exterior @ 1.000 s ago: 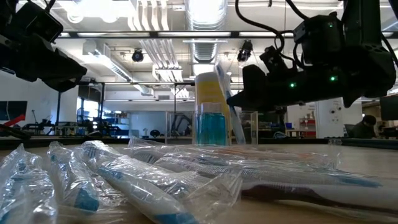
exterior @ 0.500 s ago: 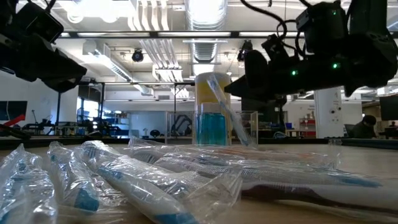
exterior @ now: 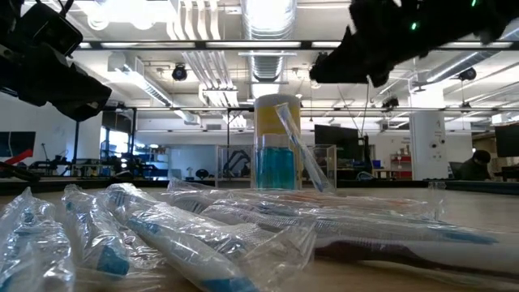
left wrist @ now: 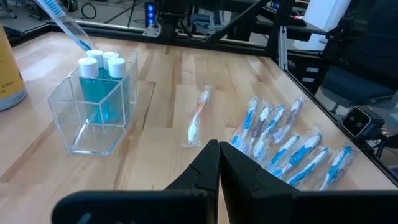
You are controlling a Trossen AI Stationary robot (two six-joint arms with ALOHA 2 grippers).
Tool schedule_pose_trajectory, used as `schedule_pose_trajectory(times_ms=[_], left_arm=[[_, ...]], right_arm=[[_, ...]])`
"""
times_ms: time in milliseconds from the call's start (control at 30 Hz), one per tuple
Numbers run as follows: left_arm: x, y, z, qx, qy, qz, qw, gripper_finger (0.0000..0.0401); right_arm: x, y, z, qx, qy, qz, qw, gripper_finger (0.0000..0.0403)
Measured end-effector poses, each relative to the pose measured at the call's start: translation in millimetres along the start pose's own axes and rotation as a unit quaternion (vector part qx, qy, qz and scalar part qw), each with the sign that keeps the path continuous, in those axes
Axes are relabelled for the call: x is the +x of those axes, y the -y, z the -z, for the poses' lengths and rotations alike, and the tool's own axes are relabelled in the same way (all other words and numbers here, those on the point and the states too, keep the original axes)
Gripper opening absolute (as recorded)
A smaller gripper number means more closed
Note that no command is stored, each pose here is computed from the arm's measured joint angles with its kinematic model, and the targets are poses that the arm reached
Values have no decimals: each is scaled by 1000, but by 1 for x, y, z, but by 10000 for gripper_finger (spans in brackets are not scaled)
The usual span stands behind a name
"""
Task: Pick & Place toothbrushing station
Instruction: Put the blue toothbrush into the transparent organizer
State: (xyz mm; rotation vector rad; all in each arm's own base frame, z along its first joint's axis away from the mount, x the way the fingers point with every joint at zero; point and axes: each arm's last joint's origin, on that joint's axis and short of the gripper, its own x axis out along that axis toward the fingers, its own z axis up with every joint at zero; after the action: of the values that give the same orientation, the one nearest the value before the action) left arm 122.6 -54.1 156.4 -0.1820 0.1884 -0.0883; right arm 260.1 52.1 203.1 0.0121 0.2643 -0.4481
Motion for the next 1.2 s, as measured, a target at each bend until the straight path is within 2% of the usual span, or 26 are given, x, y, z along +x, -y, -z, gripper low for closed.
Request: schedule_pose_trajectory(times_ms=[133,267,367,500,633,733,933,1100,1200], left_arm=[[0,0,0,0,0,0,1000,14],[0,0,0,0,0,0,1000,14],[0,0,0,0,1,-1,1000,14],[0,0,-1,-7,7,1,1000,14],[0,0,-2,-12,9,2,1000,14],[0,0,-2,-10,9,1,1000,14],[0,0,-2,-3,8,1,1000,14],[0,0,-1,-2,5,0,1000,14],[0,0,-1,-6,4,0,1000,14]], right_arm=[[-14,-13,-20,11,-88,-45,995,157],[-18,-36,-36,20,-157,-140,977,153],[-10,-59,-39,14,-186,-193,963,152],[7,-85,-42,3,-202,-210,956,153],[30,-107,-36,-9,-252,-249,935,151],[50,-122,-23,-22,-298,-264,917,150],[81,-140,2,-69,-364,-238,898,152],[93,-148,11,-85,-398,-224,886,153],[95,-151,16,-81,-415,-236,875,152]])
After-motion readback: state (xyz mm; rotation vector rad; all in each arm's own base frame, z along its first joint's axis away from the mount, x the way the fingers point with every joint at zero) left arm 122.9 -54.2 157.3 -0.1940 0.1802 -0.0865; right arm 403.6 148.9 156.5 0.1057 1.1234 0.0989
